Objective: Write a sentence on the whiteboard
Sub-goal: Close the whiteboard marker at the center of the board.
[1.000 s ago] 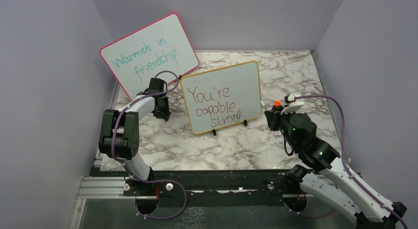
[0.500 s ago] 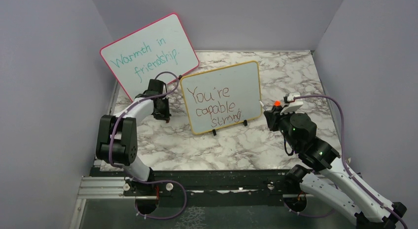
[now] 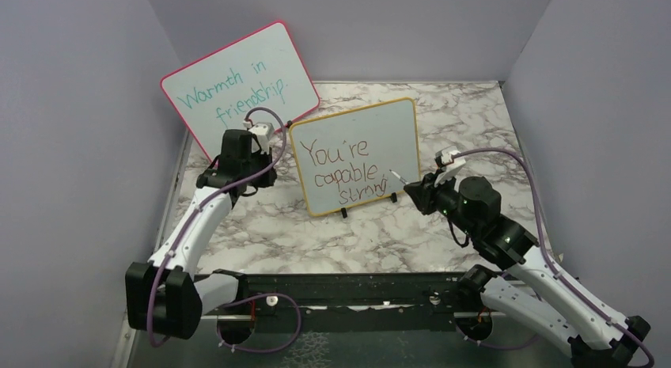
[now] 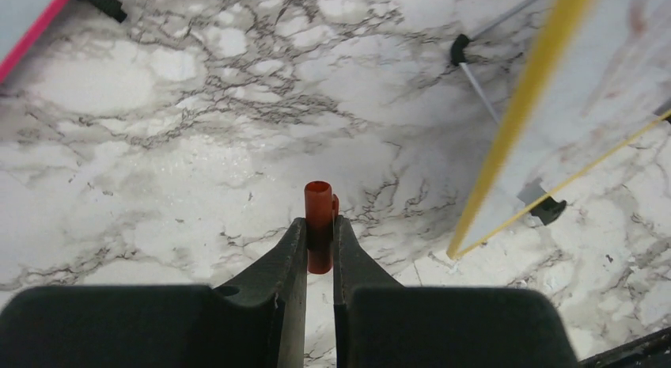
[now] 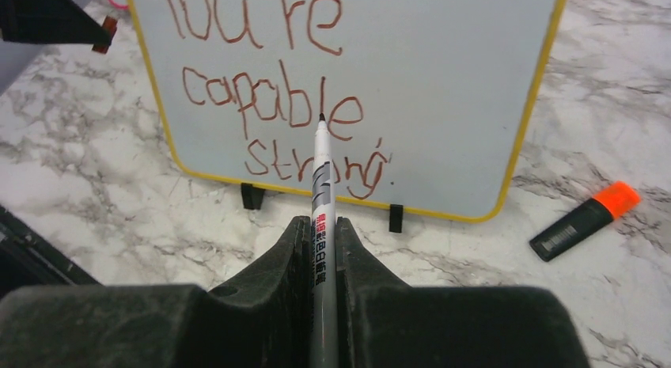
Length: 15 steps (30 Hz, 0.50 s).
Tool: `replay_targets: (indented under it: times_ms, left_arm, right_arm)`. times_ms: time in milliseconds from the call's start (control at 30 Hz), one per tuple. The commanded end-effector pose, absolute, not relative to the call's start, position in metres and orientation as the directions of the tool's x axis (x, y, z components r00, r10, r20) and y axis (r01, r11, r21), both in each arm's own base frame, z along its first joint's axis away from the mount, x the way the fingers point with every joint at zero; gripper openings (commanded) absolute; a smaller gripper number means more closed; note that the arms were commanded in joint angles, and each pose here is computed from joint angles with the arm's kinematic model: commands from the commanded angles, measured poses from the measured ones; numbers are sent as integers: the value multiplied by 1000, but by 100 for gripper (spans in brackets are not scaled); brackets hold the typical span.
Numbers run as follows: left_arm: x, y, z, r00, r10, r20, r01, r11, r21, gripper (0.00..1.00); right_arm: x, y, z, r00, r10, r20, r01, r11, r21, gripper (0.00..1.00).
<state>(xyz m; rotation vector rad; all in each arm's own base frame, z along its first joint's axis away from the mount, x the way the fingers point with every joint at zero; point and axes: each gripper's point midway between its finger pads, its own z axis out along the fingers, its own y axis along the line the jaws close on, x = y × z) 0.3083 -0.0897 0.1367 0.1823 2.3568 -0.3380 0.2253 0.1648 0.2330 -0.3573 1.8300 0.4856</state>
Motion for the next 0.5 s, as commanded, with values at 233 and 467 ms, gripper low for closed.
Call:
replay_targets:
  times_ms: [233,467]
  left_arm:
    - [270,-128,233,-270,330,-905,620,778,98,0]
    - [249,-156,252,-13,467,-884,765,574,292,0]
  right_arm:
    - [203,223,279,-238,5,-971,-752,632,188,1]
    - [195,243,290,-228,3,-974,-824,532,195,1]
